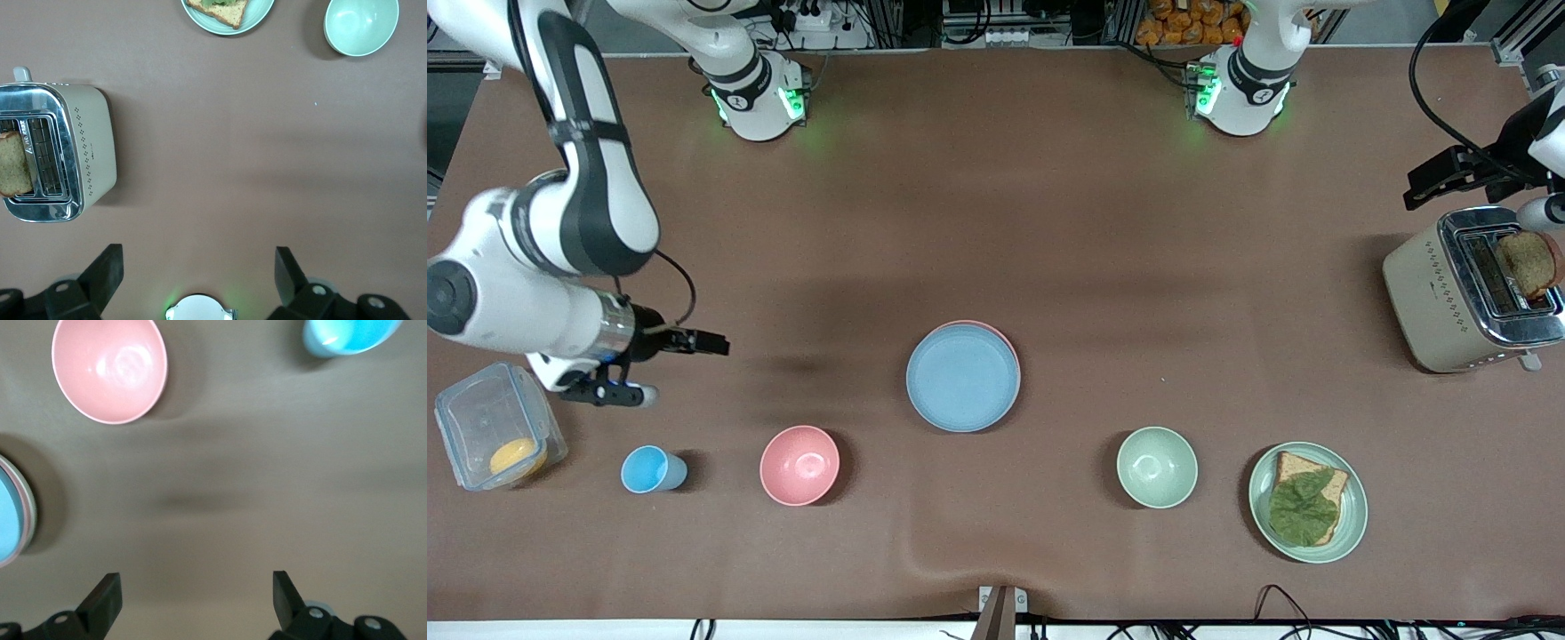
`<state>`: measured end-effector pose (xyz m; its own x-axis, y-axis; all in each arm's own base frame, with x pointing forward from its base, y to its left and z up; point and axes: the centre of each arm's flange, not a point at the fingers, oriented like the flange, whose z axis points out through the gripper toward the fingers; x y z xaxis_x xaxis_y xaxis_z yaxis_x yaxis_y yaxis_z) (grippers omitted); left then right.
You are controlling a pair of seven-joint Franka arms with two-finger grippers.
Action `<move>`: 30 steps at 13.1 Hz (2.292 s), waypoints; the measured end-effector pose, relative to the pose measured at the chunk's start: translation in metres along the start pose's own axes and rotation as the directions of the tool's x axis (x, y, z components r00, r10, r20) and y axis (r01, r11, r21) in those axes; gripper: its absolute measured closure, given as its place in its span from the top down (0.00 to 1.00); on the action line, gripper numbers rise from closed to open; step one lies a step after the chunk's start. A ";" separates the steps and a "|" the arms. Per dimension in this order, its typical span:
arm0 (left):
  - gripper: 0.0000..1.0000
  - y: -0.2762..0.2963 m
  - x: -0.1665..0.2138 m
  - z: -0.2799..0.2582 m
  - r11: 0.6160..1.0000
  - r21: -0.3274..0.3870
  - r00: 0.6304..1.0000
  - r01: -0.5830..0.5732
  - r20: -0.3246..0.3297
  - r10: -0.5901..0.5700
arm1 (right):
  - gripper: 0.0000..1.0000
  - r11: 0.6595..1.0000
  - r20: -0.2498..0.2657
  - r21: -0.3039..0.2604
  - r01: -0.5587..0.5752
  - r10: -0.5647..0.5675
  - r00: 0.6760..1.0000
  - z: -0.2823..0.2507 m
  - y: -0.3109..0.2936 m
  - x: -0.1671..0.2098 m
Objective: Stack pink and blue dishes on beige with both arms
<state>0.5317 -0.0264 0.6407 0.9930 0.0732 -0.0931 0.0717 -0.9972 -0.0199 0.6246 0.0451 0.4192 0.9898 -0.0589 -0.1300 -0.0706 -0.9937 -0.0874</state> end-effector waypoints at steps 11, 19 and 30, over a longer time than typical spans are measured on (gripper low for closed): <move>1.00 0.017 -0.005 -0.002 1.000 0.004 1.000 0.025 0.003 -0.025 | 1.00 0.989 -0.151 -0.093 0.114 -0.127 0.980 -0.168 0.067 -0.079; 1.00 0.023 -0.008 -0.011 1.000 0.002 1.000 0.021 -0.017 -0.021 | 1.00 0.995 -0.174 -0.087 0.054 -0.069 0.982 -0.216 0.066 -0.096; 1.00 0.026 -0.011 -0.009 1.000 0.007 1.000 0.015 0.006 -0.015 | 1.00 0.996 -0.161 -0.085 0.043 -0.056 0.985 -0.215 0.073 -0.097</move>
<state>0.5232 -0.0532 0.6503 0.9912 0.0883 -0.0986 0.0859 -0.9959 -0.0285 0.5499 -0.0422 0.6378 0.9992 -0.0179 0.0359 -0.0176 -0.9998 -0.0091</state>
